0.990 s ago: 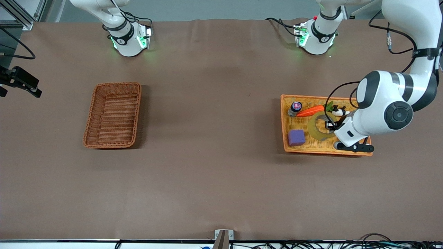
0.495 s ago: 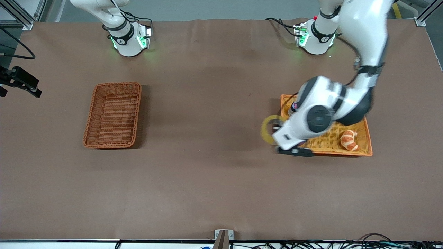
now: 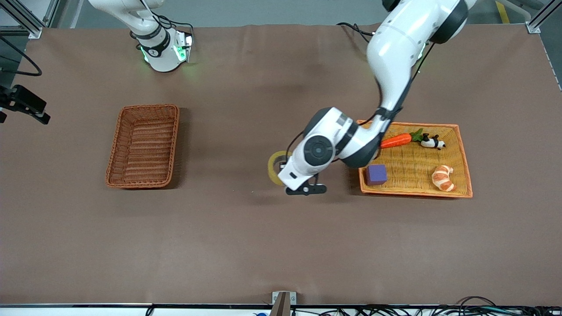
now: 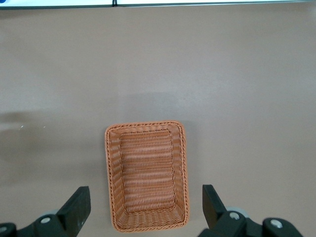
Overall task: Move tape to another basket
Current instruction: 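Lift the tape roll with the left gripper and carry it toward the wicker basket, then set the tape on the table while the right gripper reaches toward it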
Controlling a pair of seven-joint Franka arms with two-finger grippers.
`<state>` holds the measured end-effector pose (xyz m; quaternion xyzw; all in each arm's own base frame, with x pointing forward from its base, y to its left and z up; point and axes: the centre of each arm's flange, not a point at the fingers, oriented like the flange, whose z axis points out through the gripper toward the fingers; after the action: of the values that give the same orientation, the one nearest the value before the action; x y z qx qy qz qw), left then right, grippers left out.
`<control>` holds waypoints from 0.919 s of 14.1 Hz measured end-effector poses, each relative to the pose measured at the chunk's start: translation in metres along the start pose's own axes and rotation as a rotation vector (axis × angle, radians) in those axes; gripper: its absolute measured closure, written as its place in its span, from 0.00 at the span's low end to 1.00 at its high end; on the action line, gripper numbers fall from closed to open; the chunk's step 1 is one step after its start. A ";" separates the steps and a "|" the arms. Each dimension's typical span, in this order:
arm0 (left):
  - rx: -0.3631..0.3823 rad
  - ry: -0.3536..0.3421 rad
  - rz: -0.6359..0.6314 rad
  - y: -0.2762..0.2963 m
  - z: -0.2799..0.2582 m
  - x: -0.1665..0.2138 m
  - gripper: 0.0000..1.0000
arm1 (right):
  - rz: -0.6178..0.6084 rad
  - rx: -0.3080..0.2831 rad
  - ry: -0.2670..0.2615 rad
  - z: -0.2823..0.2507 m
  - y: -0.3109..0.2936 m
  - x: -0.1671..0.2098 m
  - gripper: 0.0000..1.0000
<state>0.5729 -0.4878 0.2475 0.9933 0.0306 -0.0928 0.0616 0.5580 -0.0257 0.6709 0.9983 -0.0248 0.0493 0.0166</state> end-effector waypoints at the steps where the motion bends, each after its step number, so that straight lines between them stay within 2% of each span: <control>1: 0.002 -0.002 -0.003 0.009 0.022 -0.006 0.78 | 0.010 -0.001 0.010 0.002 0.006 0.003 0.00; 7: -0.026 0.029 0.001 0.025 0.072 -0.008 0.78 | 0.010 -0.002 0.023 0.008 0.005 0.010 0.00; 8: -0.031 0.034 0.002 0.026 0.069 -0.007 0.74 | 0.011 -0.002 0.024 0.008 0.006 0.010 0.00; 13: -0.064 0.076 -0.004 0.028 0.040 0.003 0.24 | 0.014 -0.001 0.021 0.007 0.010 0.010 0.00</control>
<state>0.5703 -0.5210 0.2112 0.9936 0.0381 -0.0541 0.0918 0.5677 -0.0366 0.6655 0.9975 -0.0318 0.0601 0.0172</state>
